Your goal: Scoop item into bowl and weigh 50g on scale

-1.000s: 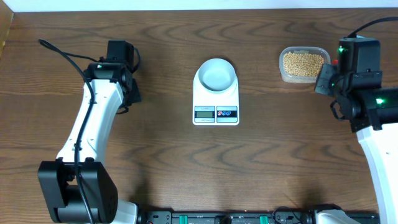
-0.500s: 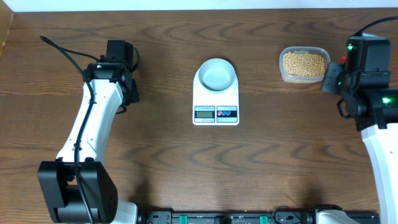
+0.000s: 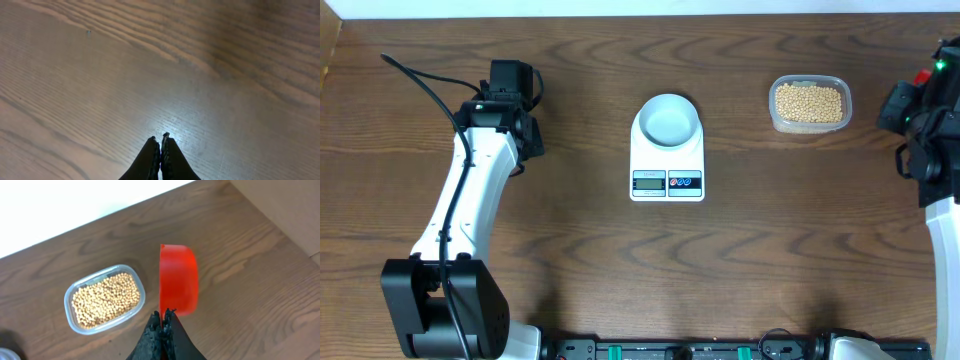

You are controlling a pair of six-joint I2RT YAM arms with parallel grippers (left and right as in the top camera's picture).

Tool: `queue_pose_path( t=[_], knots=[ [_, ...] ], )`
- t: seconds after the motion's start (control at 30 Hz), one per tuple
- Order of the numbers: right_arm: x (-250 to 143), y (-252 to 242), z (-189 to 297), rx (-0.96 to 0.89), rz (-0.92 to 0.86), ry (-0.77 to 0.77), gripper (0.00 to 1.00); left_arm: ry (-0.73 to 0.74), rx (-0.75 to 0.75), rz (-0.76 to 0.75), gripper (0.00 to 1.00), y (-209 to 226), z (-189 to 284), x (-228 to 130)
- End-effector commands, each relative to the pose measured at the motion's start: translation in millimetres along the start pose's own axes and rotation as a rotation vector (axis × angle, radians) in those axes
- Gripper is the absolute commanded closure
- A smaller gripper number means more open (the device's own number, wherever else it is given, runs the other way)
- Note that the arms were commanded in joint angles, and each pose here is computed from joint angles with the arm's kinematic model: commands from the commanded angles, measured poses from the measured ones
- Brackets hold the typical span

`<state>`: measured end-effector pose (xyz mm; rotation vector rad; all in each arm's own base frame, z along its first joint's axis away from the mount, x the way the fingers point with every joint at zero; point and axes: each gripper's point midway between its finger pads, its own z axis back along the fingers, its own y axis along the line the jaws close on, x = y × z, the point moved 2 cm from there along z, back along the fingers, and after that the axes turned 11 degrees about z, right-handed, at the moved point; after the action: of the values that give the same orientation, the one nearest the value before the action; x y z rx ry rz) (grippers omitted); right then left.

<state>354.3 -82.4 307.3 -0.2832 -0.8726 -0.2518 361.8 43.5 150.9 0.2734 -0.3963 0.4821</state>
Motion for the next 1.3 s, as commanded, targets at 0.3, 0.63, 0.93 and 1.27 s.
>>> queue_pose_path(
  t=[0.3,0.63,0.93,1.27],
  knots=[
    [17,13,-17,0.068,0.042,-0.048,0.99,0.039,-0.266,0.159,0.93,-60,16,-7],
    [3,51,-37,0.279,0.051,0.024,0.99,0.086,-0.265,0.138,0.92,-128,46,-85],
    [-13,55,-36,0.311,0.05,0.097,0.99,-0.004,-0.318,0.202,0.93,-171,46,-145],
    [-3,55,-37,0.31,0.047,0.054,0.99,-0.123,-0.384,0.305,0.93,-189,37,-144]
  ],
)
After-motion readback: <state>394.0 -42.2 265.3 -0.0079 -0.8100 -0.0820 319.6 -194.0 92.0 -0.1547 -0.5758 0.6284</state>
